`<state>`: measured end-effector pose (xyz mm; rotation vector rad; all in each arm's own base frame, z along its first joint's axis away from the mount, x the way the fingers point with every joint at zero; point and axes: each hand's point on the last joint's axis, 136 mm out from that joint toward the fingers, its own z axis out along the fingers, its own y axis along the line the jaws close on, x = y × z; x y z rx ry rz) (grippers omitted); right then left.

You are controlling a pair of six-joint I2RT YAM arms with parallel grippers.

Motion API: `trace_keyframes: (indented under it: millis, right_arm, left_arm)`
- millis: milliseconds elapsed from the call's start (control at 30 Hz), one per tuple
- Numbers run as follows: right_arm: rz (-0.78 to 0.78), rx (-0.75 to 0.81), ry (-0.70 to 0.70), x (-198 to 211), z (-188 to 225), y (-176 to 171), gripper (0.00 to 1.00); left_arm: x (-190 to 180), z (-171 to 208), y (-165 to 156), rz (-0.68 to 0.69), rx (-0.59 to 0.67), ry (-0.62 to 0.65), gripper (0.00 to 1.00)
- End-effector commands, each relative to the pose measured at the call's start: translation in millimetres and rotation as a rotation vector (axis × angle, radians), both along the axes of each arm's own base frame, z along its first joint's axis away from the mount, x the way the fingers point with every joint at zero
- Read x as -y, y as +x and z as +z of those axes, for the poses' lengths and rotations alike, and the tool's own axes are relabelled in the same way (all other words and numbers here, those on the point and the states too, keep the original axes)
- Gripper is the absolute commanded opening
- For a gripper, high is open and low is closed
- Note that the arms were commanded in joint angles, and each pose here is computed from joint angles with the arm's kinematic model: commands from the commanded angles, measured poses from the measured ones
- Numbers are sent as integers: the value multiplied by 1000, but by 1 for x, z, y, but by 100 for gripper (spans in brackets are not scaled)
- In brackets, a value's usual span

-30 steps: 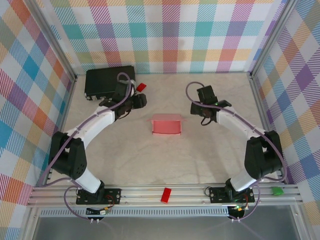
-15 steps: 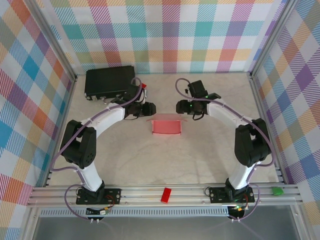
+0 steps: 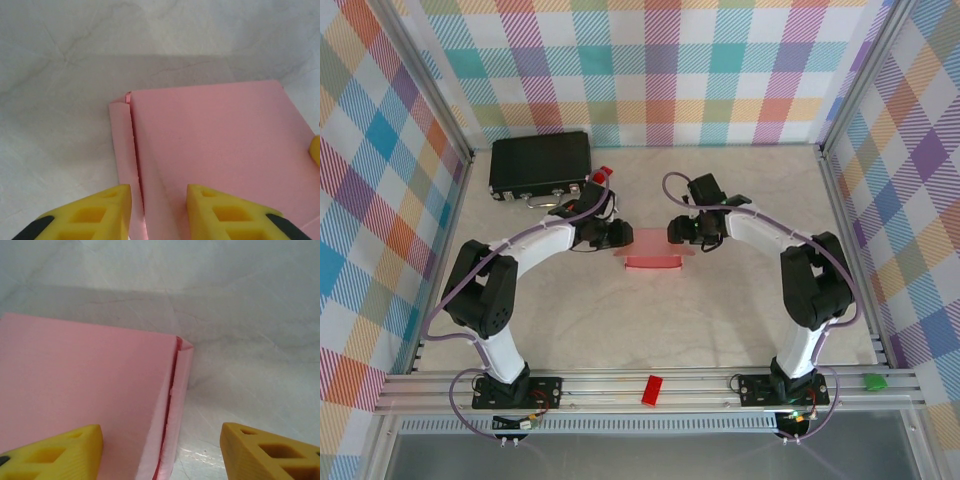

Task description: Fold the paper box

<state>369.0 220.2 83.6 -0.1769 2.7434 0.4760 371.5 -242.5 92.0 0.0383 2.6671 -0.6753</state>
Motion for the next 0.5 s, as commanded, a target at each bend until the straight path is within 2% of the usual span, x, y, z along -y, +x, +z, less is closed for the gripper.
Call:
trace_keyframes:
  millis: [0, 367, 467]
  right_arm:
    - [7, -46, -9, -1, -15, -10, 64]
    - [2, -100, -48, 2, -40, -22, 63]
    - [3, -115, -35, -1, -45, -24, 57]
  left_arm:
    - [6, -7, -9, -2, -19, -7, 34]
    - [1, -29, -21, 6, -52, 19, 29]
    - [1, -35, -25, 7, -72, 20, 27]
